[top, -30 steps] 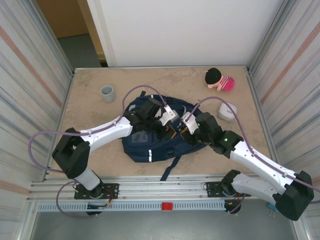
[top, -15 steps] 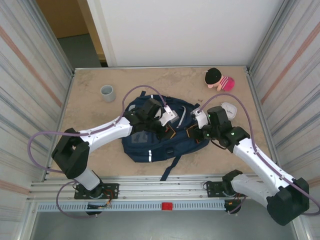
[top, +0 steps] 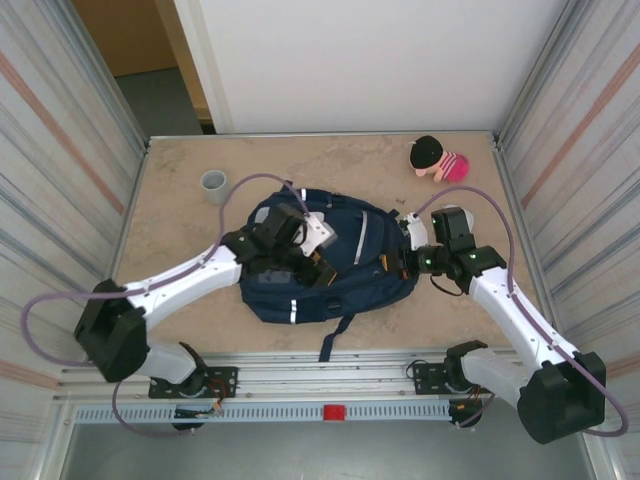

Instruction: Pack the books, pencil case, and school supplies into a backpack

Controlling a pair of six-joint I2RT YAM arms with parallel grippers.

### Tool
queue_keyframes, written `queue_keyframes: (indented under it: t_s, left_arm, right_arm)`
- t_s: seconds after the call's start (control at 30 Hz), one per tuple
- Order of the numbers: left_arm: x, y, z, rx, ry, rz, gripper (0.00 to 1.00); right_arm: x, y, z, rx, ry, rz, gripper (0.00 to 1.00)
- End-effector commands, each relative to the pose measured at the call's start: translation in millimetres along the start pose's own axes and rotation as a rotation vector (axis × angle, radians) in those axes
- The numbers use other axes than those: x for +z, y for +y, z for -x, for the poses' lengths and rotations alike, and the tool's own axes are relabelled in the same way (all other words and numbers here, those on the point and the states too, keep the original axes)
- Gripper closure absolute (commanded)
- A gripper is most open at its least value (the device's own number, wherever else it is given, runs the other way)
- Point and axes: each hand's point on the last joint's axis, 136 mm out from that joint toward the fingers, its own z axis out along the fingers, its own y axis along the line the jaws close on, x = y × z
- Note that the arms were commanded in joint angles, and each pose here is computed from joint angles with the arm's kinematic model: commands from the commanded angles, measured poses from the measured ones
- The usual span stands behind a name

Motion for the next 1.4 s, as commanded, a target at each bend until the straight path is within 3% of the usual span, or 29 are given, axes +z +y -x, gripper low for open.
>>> queue_keyframes:
  t_s: [0.0,0.1,0.17,0.37,0.53,0.77,0.9,1.0,1.1,1.17,1.3,1.37]
  left_arm:
    - [-38.8,35.2,-12.5,-0.421,-0.085,0.245,0.25]
    - [-54.2,57.9,-56.3,-0.705,-0.069,0.363,0.21]
    - [-54.8,68.0,-84.3,-0.822,-0.045,0.423,0.21]
    - [-34.0,89.5,-121.7,-0.946,-0.011,0.503,0.21]
    - [-16.4,128.9,-109.1,-0.925,-0.053,0.519,0.21]
    - [-4.6,188.7,-42.7,-0.830,-0.130,0.508,0.21]
    - [-22.8,187.5,-7.9,-0.682,-0.147,0.515,0.18]
    - [-50.0,161.0,6.9,-0.476,-0.176,0.523,0.17]
    - [-68.7,114.9,17.3,-0.163,-0.200,0.455,0.17]
    - [-68.1,75.5,19.9,0.072,-0.216,0.341,0.19]
    - [-46.5,-0.3,10.8,0.497,-0.211,0.124,0.23]
    - [-29.4,-23.0,3.9,0.637,-0.170,0.070,0.22]
  right_arm:
    - [-6.4,4.7,1.8,0.027,-0.007,0.010,1.00]
    - [-4.2,7.2,-5.0,0.038,0.015,0.021,1.00]
    - [-2.2,10.2,-9.9,0.038,0.030,0.026,1.00]
    - [7.2,28.3,-28.5,-0.002,0.093,0.034,1.00]
    - [11.4,51.0,-41.1,-0.064,0.115,0.044,1.00]
    - [34.8,90.7,-49.2,-0.096,0.133,0.085,1.00]
    - [39.4,101.2,-39.1,-0.097,0.112,0.108,1.00]
    - [40.5,96.8,-36.6,-0.095,0.118,0.104,1.00]
    - [40.8,95.2,-36.4,-0.079,0.134,0.126,1.00]
    - [39.2,95.7,-34.6,-0.078,0.130,0.134,1.00]
    - [38.7,95.1,-35.0,-0.080,0.135,0.137,1.00]
    - [38.4,95.3,-34.8,-0.079,0.134,0.138,1.00]
